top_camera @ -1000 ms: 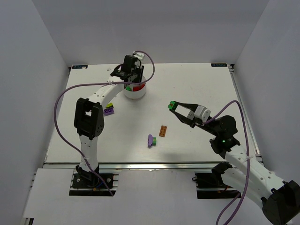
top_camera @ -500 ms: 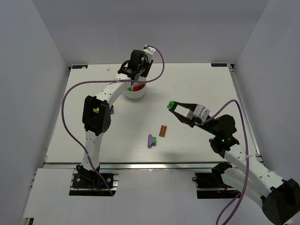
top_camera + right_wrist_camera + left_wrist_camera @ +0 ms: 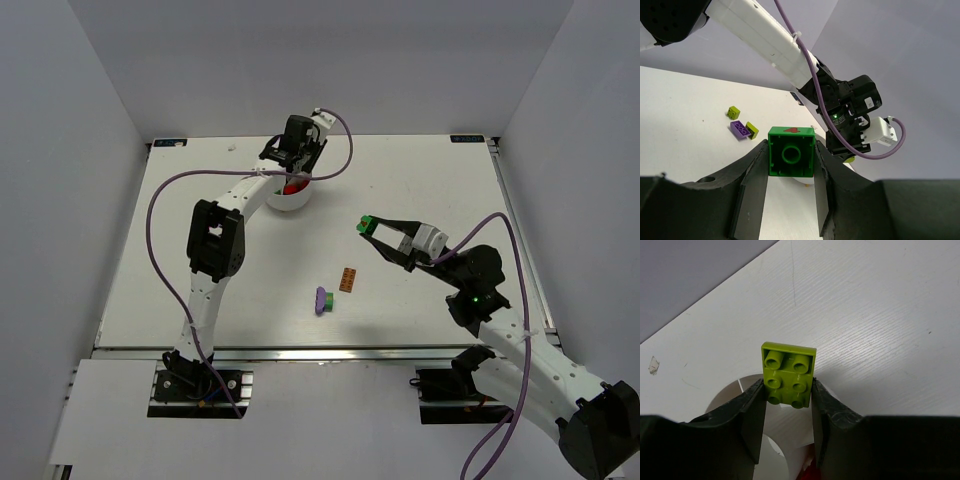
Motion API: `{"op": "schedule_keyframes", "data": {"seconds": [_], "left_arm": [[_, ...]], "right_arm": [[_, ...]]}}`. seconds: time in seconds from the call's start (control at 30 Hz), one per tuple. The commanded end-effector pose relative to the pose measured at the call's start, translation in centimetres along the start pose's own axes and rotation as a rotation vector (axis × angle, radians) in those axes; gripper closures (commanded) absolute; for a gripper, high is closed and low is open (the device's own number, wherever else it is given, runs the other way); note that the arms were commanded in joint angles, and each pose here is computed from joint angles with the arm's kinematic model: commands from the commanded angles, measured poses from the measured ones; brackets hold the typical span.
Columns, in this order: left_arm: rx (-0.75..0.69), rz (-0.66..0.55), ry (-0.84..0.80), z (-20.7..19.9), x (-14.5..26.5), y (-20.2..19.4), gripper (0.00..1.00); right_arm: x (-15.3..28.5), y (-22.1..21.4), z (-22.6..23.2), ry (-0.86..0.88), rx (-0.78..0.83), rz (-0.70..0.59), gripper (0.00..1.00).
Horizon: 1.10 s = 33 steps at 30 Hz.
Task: Sort the legos into containers by color
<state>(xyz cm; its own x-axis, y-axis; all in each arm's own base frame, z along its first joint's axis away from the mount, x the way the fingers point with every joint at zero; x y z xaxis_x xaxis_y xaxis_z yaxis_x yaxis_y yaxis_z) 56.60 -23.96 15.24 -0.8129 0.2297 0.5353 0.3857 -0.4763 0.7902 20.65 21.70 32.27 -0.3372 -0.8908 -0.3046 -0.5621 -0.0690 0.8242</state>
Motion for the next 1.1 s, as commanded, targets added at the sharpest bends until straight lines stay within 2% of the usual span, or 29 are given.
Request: {"op": "schedule_keyframes", "data": {"seconds": [0.0,0.53,1.07], "left_arm": [[-0.006,-0.068,0.039,1.6,2.2,3.3,0.87],[-0.054,-0.006,0.062,2.1,2.5,1.4,0.85],[-0.061,0.017,0.064,2.5,2.9,0.9,0.72]], "right_arm": [[0.0,0.6,-0.5,-0.022,0.036,-0.031,1.00],[0.2,0.8,-0.9,-0.032,0.037,-0.033,1.00],[0.4,1.0,-1.1,-0.038,0.036,-0.037,1.00]]}}
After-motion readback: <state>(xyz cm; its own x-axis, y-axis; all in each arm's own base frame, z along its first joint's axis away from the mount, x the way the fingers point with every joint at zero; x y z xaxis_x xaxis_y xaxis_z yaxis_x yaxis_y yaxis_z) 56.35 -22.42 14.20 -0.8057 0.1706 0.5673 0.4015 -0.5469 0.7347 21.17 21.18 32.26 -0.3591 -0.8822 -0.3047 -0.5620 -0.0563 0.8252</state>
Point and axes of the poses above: each gripper's point midway between its finger pads, its own x axis back along the fingers, its own z axis along the line the jaws close on, y = z × x, the point moved 3 cm from there along x, back along the fingers
